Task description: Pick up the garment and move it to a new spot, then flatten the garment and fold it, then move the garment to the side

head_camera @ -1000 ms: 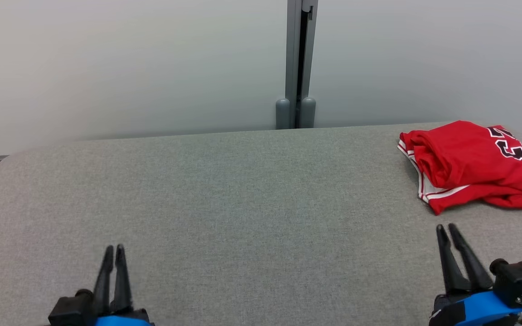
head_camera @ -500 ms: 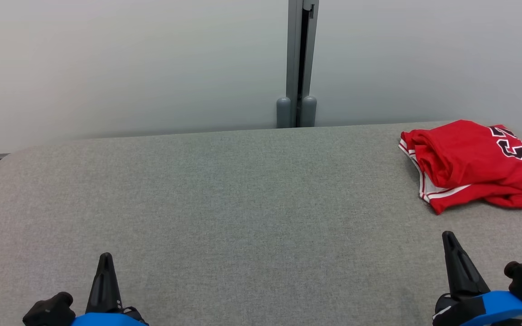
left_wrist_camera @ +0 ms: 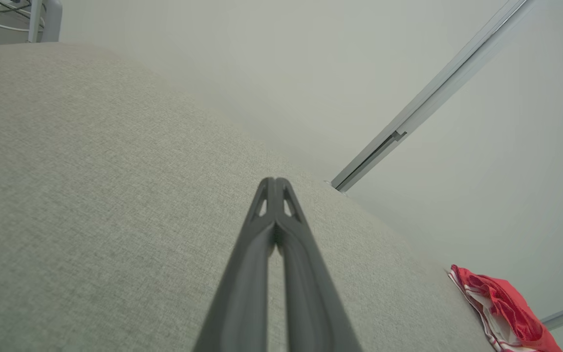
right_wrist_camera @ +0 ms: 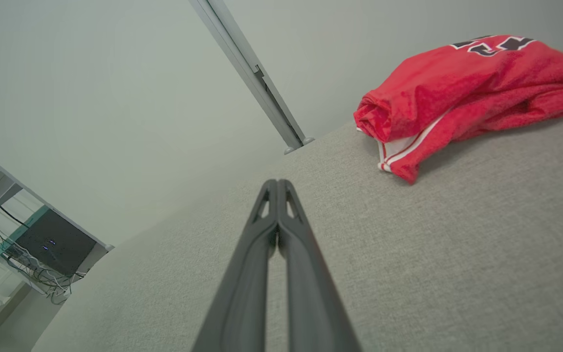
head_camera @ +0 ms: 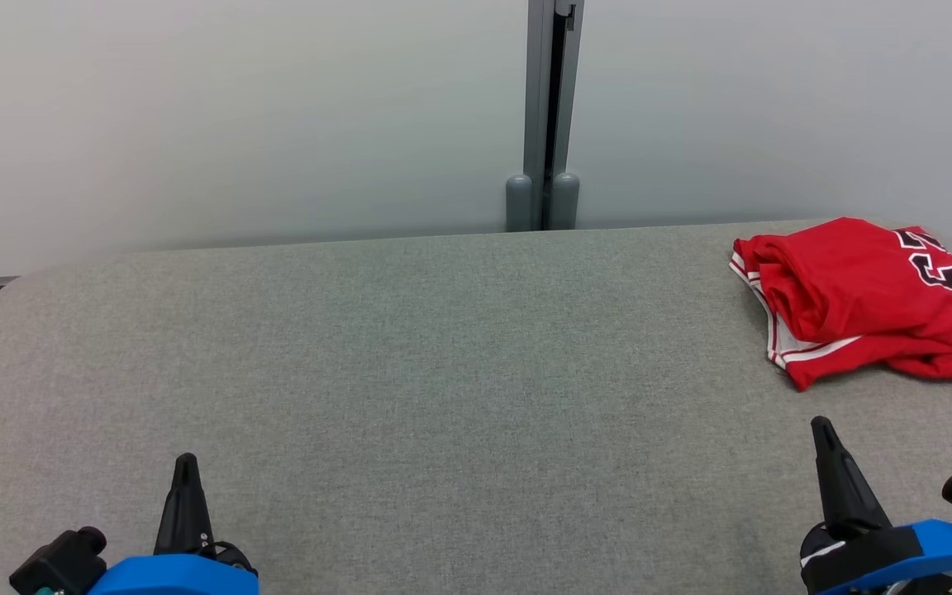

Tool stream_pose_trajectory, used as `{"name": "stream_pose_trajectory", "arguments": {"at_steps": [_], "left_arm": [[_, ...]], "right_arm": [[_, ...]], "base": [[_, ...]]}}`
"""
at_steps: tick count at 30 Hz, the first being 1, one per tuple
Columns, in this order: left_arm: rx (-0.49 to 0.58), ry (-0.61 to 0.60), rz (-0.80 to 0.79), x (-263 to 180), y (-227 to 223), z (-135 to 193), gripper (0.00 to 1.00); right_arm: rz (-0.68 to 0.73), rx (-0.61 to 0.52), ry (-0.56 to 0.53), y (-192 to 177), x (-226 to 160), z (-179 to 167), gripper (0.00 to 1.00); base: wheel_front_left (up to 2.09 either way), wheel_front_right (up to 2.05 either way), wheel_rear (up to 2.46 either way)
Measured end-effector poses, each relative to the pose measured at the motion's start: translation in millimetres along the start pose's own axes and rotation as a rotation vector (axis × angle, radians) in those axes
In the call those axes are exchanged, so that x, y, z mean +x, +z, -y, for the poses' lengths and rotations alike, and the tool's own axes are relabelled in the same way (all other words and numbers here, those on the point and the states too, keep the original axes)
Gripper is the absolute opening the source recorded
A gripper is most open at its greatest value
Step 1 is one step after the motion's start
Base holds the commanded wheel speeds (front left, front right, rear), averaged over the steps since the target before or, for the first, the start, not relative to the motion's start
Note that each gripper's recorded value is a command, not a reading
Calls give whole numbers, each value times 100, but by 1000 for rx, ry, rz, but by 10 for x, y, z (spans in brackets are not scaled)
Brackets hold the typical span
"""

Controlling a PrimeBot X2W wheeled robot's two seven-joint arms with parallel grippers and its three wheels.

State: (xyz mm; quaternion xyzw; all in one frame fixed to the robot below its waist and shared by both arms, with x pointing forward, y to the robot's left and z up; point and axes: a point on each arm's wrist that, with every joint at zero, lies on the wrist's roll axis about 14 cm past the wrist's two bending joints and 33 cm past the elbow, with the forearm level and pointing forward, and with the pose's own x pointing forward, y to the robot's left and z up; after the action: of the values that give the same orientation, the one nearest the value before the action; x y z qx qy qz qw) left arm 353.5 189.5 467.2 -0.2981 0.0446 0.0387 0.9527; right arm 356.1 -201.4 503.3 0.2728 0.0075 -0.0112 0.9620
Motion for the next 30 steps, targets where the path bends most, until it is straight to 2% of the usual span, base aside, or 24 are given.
{"name": "stream_pose_trajectory", "arguments": {"at_steps": [12, 30], "left_arm": [[-185, 10, -6, 60, 52, -11, 0], [-401, -6, -11, 136, 114, 29, 0]], "right_arm": [[-8, 195, -8, -12, 51, 14, 0], [-5, 422, -5, 4, 133, 3, 0]], "base": [[0, 0, 0], [0, 0, 0]]}}
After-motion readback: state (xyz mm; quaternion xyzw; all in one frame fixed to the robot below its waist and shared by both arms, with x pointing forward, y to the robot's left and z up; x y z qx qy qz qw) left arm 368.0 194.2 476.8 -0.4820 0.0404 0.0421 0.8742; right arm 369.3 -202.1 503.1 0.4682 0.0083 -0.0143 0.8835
